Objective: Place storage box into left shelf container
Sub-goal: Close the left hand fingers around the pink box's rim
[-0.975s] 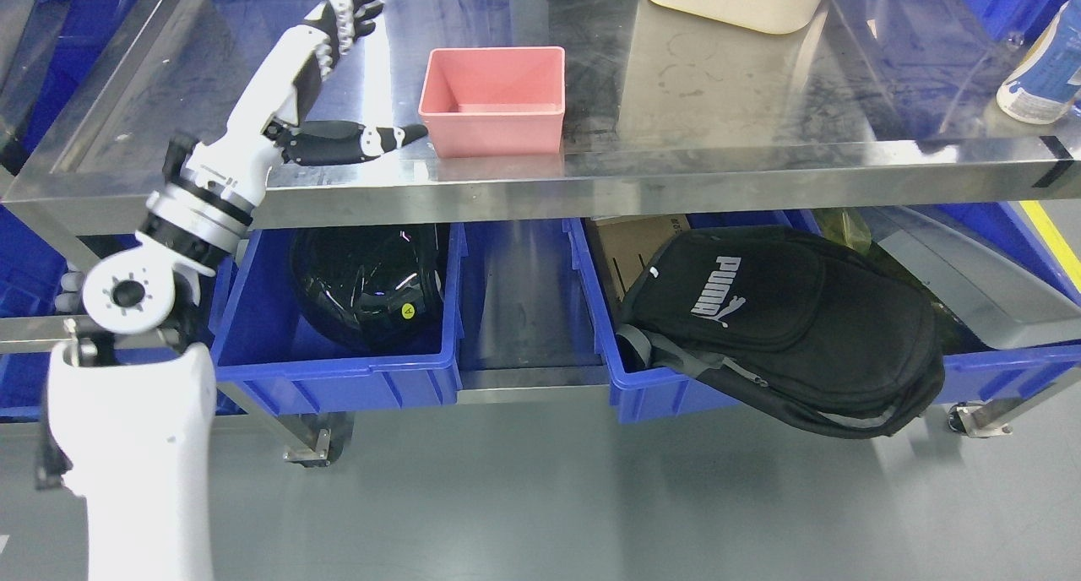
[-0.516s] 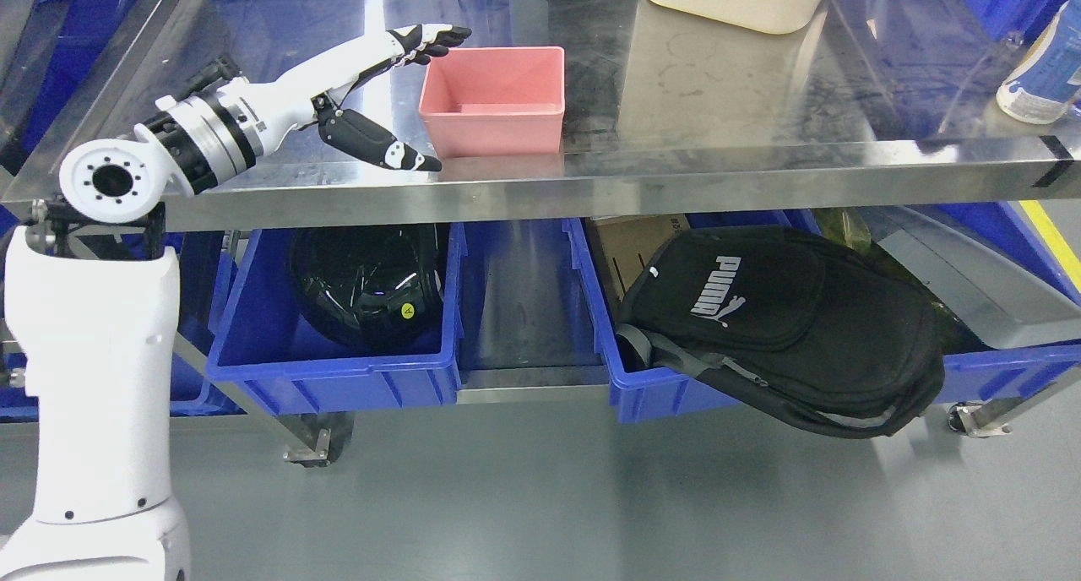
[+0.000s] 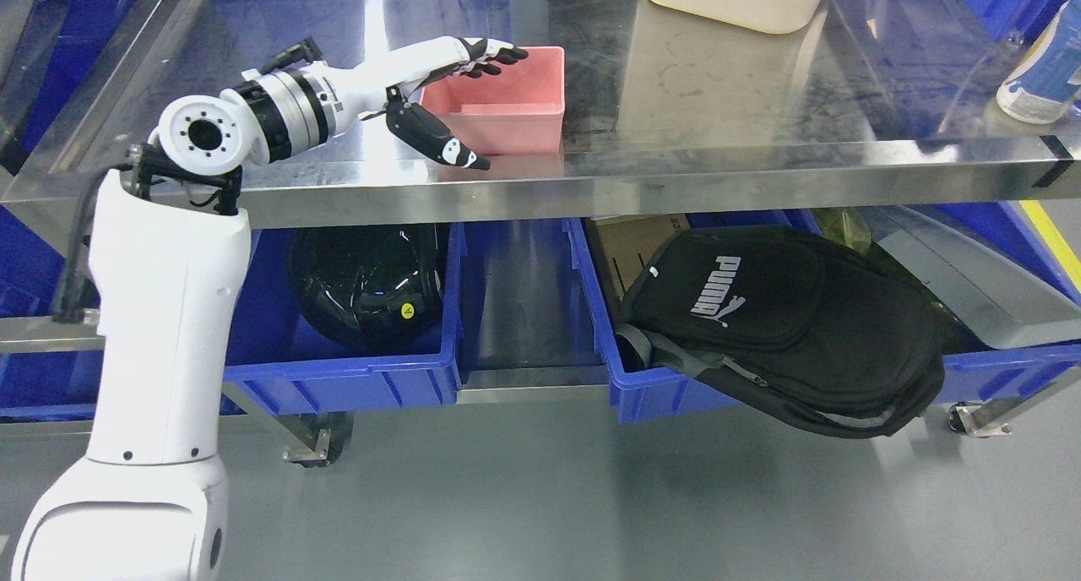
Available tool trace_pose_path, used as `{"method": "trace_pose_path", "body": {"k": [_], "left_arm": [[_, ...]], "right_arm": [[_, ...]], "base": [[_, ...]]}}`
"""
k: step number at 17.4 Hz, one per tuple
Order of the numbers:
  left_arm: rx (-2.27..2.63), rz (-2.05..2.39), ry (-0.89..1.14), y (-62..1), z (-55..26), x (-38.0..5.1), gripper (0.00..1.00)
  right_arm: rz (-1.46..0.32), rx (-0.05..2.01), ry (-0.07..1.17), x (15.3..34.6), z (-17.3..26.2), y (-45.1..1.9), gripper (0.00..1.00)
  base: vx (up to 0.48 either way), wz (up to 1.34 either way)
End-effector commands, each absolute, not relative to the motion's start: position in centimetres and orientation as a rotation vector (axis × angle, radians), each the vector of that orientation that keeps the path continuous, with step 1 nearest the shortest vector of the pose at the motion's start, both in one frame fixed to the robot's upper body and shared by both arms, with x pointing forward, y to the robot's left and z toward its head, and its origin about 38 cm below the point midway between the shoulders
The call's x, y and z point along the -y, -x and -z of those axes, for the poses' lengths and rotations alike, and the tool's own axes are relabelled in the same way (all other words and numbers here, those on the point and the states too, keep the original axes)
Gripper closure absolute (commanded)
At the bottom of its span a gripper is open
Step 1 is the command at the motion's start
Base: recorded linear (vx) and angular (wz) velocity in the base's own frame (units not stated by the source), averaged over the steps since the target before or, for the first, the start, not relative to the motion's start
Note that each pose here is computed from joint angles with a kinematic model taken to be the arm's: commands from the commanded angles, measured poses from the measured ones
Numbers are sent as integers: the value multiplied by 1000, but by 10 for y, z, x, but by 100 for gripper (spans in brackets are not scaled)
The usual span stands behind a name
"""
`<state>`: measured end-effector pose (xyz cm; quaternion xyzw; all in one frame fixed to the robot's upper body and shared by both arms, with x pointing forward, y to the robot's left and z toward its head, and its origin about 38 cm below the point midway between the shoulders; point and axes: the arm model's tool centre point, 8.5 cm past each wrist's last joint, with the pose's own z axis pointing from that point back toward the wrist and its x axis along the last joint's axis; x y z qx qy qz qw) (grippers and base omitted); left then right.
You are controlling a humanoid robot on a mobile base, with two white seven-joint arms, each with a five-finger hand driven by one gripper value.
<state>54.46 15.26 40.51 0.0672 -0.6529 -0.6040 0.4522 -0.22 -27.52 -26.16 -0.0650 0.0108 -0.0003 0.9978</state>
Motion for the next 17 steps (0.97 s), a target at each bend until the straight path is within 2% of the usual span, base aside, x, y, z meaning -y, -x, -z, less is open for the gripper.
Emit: {"method": "trace_pose_path", "body": {"k": [1, 4, 6, 9, 11, 12, 15, 17], "left_arm": [[1392, 1557, -140, -570, -356, -115, 14], [1389, 1554, -156, -575, -368, -117, 22], [1399, 1547, -142, -576, -369, -115, 35], [1446, 1558, -129, -576, -372, -117, 62], [1476, 1581, -111, -576, -372, -122, 90], [1493, 1596, -95, -575, -371, -127, 99], [1566, 1560, -66, -577, -375, -141, 100], [1682, 1418, 9, -577, -387, -165, 100]], "right_arm": [[3, -13, 148, 287, 261, 2, 0], [3, -13, 148, 287, 261, 2, 0], [3, -13, 148, 287, 261, 2, 0], [3, -13, 148, 287, 261, 2, 0], [3, -13, 148, 287, 261, 2, 0], [3, -13, 148, 287, 261, 2, 0], [3, -13, 148, 287, 261, 2, 0], [3, -13, 148, 287, 261, 2, 0]], "base": [[0, 0], [0, 0], [0, 0], [0, 0], [0, 0], [0, 0], [0, 0], [0, 0]]}}
